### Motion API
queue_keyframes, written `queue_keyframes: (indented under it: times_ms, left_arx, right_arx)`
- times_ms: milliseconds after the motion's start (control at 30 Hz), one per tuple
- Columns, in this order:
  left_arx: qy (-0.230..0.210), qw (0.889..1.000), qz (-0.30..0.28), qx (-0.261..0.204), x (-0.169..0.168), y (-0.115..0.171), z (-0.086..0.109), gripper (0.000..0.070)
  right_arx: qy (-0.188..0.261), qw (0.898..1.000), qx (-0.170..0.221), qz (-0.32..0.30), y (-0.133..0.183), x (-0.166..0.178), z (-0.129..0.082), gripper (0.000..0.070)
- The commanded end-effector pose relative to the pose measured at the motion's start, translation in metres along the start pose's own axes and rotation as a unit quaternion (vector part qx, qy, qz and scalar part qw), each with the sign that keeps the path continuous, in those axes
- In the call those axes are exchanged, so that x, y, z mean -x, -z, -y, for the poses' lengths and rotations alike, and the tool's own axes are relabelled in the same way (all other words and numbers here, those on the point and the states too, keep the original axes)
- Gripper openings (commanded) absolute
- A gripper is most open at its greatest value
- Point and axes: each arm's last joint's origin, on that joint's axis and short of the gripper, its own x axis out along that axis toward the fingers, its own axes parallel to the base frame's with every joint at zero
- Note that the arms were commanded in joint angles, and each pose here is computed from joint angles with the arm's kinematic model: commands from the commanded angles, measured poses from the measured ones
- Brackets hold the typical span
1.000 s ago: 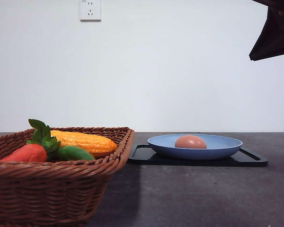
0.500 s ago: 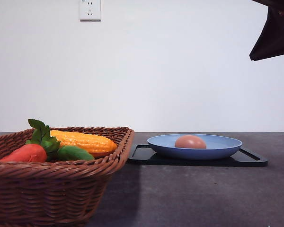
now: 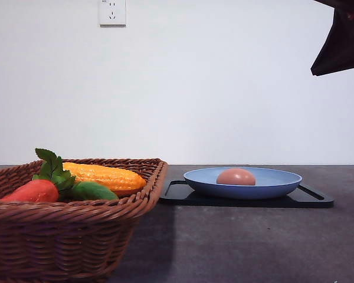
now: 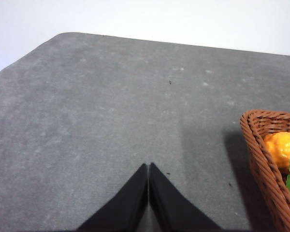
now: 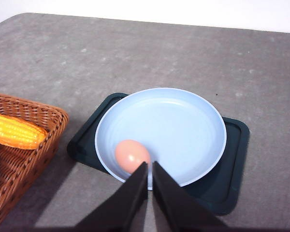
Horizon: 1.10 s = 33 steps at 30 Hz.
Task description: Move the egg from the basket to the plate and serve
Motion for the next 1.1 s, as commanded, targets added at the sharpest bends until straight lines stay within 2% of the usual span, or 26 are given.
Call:
queue_keyframes:
  times_ms: [0, 933, 967, 1067]
  left_arx:
    - [0.001, 1.000, -0.016, 0.004, -0.003, 0.009, -0.001, 0.0000]
    - [0.000, 1.000, -0.016, 0.013, -0.003, 0.009, 0.000, 0.0000]
    - [0.000, 1.000, -0.016, 0.013, -0.003, 0.009, 0.000, 0.0000]
    - [0.001, 1.000, -0.016, 0.013, -0.003, 0.009, 0.000, 0.0000]
  right_arx:
    - [-0.003, 1.000, -0.005, 0.007, -0.003, 0.000, -0.001, 0.0000]
    - [-0.004, 1.000, -0.005, 0.006, -0.003, 0.002, -0.002, 0.0000]
    - [-0.002, 1.000, -0.002, 0.012, -0.004, 0.006, -0.001, 0.0000]
    - [0.032, 0.997, 0.051, 0.051, -0.010, 0.023, 0.004, 0.0000]
